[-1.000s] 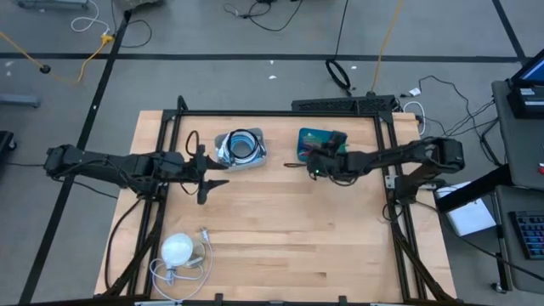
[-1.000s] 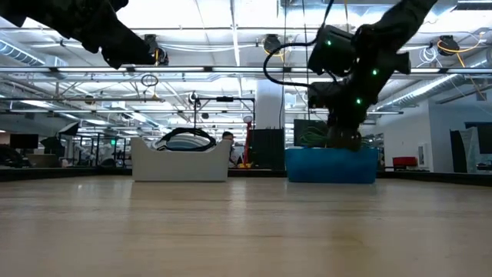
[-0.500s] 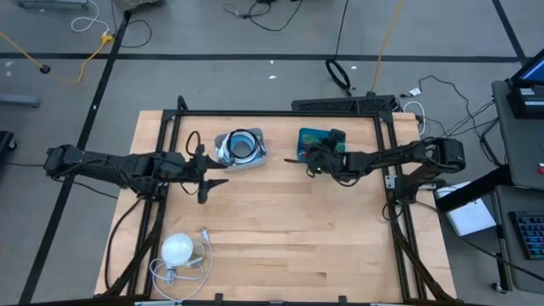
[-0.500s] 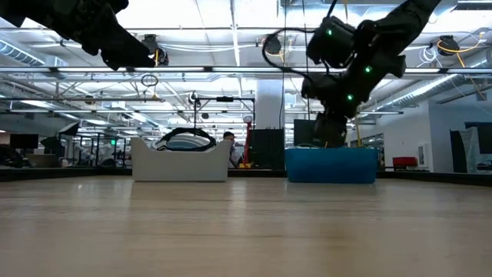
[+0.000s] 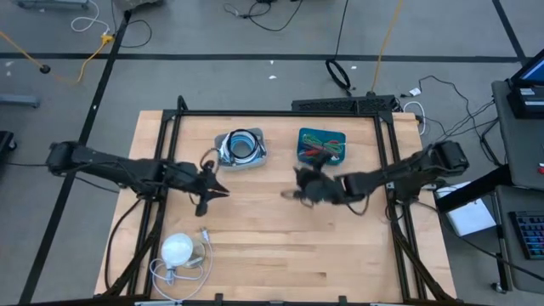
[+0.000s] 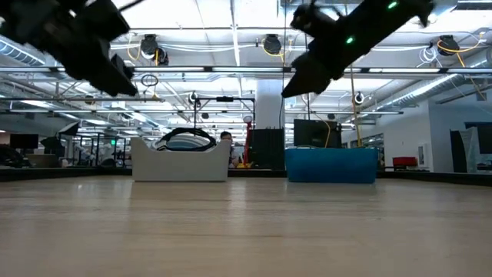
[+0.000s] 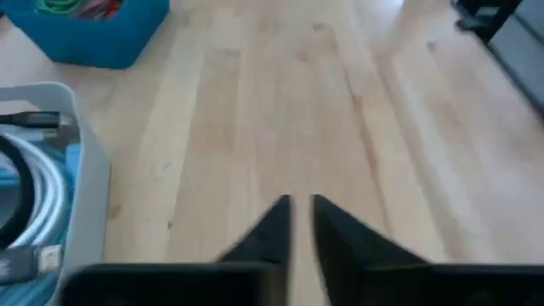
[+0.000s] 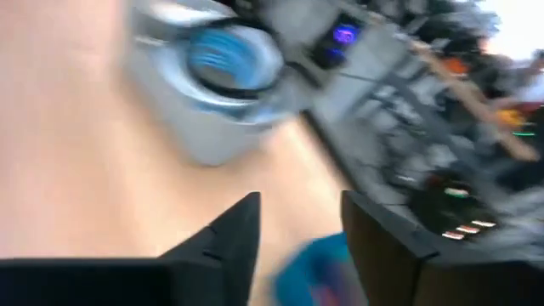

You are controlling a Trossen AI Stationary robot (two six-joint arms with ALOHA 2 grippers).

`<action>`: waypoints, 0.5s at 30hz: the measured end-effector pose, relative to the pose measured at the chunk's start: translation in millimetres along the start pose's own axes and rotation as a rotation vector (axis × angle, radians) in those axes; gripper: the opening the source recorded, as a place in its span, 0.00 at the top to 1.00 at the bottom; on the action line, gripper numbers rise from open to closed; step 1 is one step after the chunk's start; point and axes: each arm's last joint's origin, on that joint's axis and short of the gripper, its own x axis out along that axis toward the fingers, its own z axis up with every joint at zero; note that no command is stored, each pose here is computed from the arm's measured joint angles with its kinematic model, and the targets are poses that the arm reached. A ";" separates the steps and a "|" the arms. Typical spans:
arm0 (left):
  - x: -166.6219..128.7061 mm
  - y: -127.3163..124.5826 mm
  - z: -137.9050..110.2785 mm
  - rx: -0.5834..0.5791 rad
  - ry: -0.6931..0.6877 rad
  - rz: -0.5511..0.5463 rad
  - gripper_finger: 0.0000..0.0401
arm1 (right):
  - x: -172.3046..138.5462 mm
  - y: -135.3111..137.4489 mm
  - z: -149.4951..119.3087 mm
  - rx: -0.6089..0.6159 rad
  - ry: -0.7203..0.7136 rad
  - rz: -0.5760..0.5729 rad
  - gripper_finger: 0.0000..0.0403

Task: Pick & Place USB Port
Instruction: Adjust the bins on the table

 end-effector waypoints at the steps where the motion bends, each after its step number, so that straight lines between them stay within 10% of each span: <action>1: 5.9 0.9 -3.0 0.017 0.002 0.005 0.93 | -7.4 6.3 -0.3 0.016 -0.010 0.035 0.64; 7: 38.9 16.6 -13.2 -0.007 0.071 0.052 0.99 | -37.9 26.2 -14.0 0.052 0.028 0.106 0.95; 15: 77.7 47.9 -28.5 -0.085 0.133 0.096 1.00 | -40.8 29.4 -52.0 0.191 0.165 0.102 1.00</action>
